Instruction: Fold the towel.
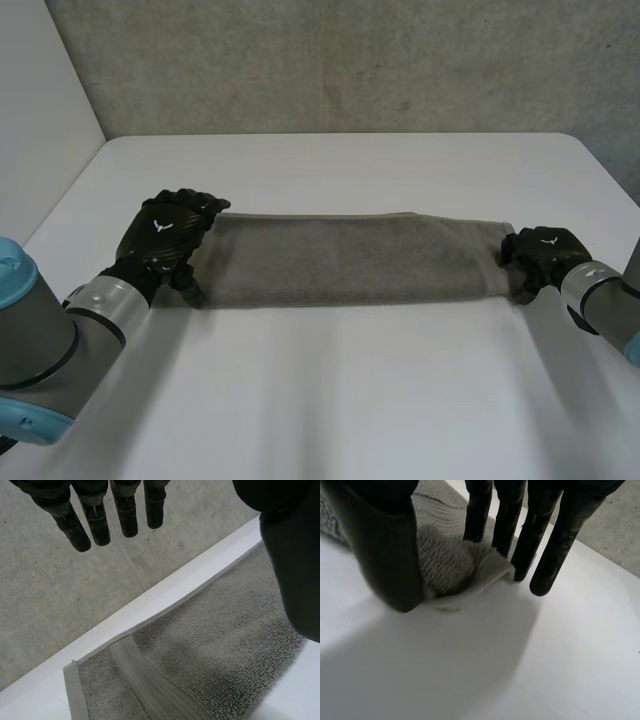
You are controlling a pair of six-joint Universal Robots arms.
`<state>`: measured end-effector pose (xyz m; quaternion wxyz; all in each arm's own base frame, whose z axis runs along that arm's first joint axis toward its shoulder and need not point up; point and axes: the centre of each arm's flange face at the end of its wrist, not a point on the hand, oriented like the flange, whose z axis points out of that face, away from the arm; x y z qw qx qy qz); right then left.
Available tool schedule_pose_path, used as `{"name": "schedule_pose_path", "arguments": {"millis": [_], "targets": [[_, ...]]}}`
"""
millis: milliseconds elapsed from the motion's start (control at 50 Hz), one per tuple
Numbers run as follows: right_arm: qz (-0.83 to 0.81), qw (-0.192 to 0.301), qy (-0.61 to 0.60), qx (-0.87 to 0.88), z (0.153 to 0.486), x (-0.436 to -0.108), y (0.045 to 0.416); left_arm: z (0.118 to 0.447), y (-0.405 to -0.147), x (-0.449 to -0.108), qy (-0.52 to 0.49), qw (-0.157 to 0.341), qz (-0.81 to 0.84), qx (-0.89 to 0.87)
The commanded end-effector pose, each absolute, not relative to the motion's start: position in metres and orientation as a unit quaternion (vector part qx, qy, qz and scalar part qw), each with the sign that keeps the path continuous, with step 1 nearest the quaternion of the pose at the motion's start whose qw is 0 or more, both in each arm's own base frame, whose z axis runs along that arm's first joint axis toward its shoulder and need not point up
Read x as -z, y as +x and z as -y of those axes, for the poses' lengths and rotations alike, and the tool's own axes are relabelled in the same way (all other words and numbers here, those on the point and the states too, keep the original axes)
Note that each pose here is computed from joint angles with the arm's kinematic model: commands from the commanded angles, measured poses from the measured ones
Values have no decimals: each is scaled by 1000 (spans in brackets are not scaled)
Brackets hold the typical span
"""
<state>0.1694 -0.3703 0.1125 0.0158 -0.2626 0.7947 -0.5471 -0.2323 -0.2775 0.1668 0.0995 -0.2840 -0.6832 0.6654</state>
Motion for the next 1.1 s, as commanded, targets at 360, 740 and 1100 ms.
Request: {"name": "schedule_pose_path", "arguments": {"millis": [360,740,1100], "targets": [[-666,-189,-324,645,405,-201,168,296,-233,-165,-273,94,686,-668],[-416,-10,-523,744,254,-182,443,313,-235,-170,-247,74,686,-680],[-438,80,-575,687,222,-147,477,316,-233,-169,-231,76,693,-679]]}}
